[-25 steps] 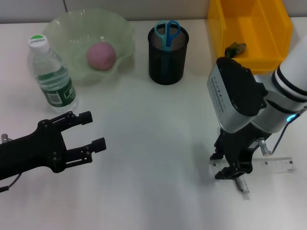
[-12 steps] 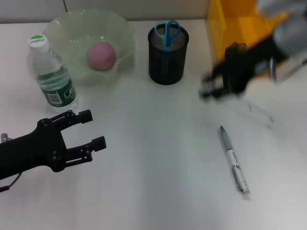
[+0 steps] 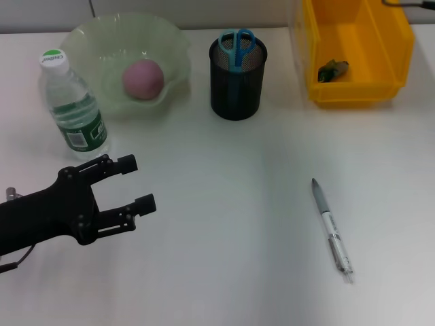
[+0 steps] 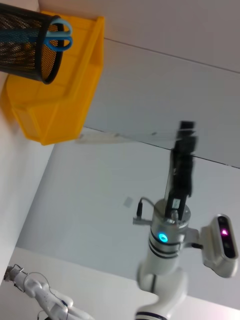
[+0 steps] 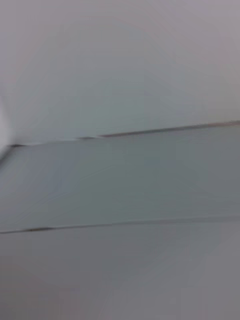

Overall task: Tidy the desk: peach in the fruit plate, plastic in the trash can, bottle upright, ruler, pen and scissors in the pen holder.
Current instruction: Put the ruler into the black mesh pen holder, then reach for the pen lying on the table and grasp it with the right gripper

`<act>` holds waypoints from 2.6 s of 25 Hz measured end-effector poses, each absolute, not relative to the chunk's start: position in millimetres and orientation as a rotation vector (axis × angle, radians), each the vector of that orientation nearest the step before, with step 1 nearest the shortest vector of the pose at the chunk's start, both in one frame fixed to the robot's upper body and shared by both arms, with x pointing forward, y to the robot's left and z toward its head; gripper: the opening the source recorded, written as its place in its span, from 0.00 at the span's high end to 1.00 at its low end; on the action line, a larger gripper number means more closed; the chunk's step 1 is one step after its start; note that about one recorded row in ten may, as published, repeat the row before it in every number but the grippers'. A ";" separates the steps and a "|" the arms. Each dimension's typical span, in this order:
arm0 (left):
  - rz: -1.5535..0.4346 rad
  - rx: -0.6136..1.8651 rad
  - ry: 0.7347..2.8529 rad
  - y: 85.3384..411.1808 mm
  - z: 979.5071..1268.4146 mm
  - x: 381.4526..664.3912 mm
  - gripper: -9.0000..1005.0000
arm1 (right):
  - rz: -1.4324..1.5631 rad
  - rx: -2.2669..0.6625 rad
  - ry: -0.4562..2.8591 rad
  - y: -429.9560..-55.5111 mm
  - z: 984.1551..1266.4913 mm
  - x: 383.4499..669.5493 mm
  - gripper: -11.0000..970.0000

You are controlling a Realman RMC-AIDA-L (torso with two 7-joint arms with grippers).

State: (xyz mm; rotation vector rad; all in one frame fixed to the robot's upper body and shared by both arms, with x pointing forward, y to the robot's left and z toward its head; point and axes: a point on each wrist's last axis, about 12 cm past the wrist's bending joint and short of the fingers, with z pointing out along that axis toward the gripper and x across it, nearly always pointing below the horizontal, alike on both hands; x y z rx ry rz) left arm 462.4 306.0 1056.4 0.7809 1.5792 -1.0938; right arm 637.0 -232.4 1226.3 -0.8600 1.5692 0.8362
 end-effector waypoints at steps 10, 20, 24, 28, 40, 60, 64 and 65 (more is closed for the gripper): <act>-1.097 0.802 1.557 304.2 1059.5 464.7 0.17 | 0.832 -0.622 1.364 -204.8 1167.9 643.2 0.58; -1.106 0.816 1.532 302.6 1060.4 462.6 0.17 | 0.725 -0.634 1.469 -170.7 1137.2 653.0 0.56; -1.106 0.816 1.532 302.6 1060.4 462.6 0.17 | 0.708 -0.640 1.502 -163.0 1133.3 655.5 0.56; -1.103 0.815 1.527 301.6 1059.0 460.8 0.17 | 0.703 -0.641 1.527 -159.2 1130.8 656.8 0.55; -1.100 0.814 1.529 302.6 1058.6 459.9 0.17 | 0.715 -0.605 1.538 -171.7 1127.8 653.8 0.52; -1.103 0.809 1.540 301.1 1057.0 459.7 0.17 | 1.008 -1.140 1.378 -251.6 1206.8 593.3 0.32; -1.098 0.802 1.544 300.1 1056.0 459.9 0.17 | 0.898 -1.585 1.559 -255.4 1225.4 593.1 0.32; -1.098 0.802 1.544 300.1 1056.0 459.9 0.17 | 0.898 -1.585 1.559 -255.4 1225.4 593.1 0.32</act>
